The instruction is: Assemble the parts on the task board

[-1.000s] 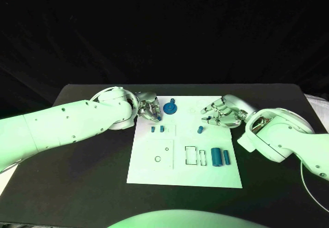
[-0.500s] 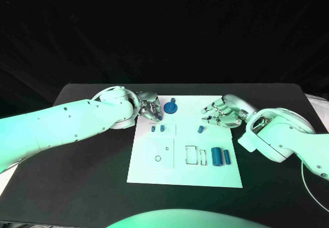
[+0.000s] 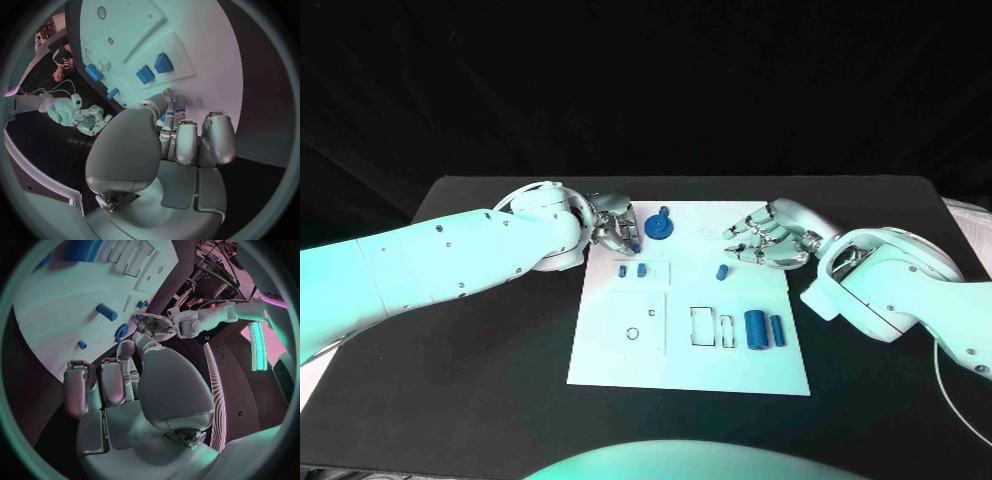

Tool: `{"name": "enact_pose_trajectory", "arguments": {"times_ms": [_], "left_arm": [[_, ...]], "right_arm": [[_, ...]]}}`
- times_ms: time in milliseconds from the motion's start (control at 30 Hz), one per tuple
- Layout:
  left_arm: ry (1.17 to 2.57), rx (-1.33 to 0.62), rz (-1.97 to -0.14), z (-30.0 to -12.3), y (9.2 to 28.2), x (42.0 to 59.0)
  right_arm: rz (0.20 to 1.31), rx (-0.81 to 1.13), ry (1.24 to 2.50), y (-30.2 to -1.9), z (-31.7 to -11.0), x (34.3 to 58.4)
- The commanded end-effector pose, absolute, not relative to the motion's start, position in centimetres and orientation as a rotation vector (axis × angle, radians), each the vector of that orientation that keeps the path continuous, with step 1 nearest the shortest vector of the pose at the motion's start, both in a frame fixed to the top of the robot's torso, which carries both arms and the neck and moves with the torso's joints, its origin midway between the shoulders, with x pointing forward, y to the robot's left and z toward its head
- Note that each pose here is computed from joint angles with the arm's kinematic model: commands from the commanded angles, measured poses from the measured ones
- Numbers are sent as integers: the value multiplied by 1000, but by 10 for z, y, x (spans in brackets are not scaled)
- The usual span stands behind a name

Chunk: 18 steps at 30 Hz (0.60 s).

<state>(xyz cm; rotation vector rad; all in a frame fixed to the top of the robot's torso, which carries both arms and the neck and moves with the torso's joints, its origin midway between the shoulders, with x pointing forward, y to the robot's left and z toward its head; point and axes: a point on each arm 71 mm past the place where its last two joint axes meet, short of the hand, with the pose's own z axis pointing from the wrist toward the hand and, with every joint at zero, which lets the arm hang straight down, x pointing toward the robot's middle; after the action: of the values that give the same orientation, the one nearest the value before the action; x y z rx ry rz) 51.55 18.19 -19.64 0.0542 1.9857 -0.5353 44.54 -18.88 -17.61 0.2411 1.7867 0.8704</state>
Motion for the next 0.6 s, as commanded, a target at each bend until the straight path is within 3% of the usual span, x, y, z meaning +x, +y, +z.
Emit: {"name": "enact_pose_trajectory", "arguments": {"times_ms": [33,600], "left_arm": [[1996,63,-532,-197,180,515],[1967,3,-540,-193,201,515]], "right_arm": [[877,228,1789,-188,-176,445],[856,251,1760,-195,-176,448]]}}
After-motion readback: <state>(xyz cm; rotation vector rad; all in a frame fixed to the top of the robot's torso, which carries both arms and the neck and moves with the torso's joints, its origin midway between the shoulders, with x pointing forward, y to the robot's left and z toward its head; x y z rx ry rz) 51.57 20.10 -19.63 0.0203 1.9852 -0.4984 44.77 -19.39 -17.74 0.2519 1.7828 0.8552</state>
